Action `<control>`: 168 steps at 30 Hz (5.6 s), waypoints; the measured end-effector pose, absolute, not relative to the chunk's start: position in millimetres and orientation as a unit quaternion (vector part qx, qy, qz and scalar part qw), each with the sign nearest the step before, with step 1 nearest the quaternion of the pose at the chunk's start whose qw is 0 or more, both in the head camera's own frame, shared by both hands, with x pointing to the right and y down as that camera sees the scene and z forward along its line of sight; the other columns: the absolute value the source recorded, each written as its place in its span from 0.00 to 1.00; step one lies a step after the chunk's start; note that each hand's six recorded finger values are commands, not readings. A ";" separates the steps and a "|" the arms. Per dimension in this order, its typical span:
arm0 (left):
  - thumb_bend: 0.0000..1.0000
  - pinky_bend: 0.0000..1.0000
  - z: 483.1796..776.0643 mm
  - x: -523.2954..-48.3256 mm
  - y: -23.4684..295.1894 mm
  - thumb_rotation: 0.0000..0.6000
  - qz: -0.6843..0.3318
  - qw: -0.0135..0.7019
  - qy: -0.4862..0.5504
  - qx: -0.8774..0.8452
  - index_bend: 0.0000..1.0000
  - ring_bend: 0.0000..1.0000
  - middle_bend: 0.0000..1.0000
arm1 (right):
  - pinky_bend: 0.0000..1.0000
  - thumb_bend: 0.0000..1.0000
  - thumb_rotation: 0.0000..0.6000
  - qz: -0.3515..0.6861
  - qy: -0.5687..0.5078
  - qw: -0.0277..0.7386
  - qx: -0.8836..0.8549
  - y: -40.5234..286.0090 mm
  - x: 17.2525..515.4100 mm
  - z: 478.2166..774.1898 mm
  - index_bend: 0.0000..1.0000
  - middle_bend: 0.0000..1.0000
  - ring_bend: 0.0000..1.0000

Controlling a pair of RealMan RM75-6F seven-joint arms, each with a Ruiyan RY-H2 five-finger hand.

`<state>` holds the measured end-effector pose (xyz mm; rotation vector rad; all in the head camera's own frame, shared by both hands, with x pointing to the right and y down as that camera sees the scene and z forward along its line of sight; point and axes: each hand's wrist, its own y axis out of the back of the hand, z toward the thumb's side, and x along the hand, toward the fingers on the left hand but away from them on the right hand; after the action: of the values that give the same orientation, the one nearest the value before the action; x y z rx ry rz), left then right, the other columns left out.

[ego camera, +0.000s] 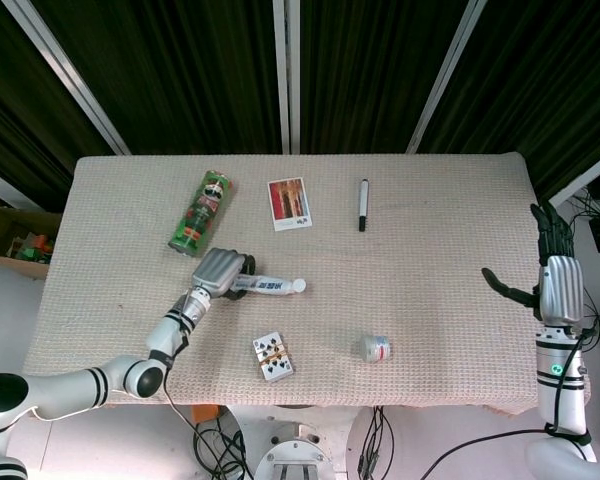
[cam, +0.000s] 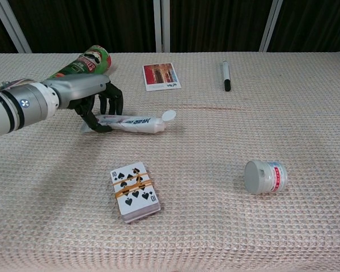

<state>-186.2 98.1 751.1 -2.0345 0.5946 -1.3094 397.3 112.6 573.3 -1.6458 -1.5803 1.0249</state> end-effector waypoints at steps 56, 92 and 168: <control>0.34 0.84 690.1 -74.0 82.5 1.00 -0.243 0.208 0.410 -0.854 0.77 0.73 0.83 | 0.00 0.00 0.33 0.216 -0.467 0.197 -0.834 59.9 166.8 601.3 0.00 0.00 0.00; 0.34 0.83 674.1 -82.7 75.4 1.00 -0.195 0.166 0.447 -0.857 0.76 0.73 0.83 | 0.00 0.00 0.33 0.190 -0.477 0.137 -0.847 57.7 170.7 622.0 0.00 0.00 0.00; 0.34 0.83 670.7 -85.0 76.3 1.00 -0.174 0.173 0.440 -0.864 0.76 0.73 0.84 | 0.00 0.00 0.33 0.071 -0.528 0.041 -0.845 53.6 175.9 615.3 0.00 0.00 0.00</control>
<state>-85.0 76.3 670.7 -2.4516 1.2469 -0.4927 175.9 53.6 615.3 -2.5891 -1.6172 0.2184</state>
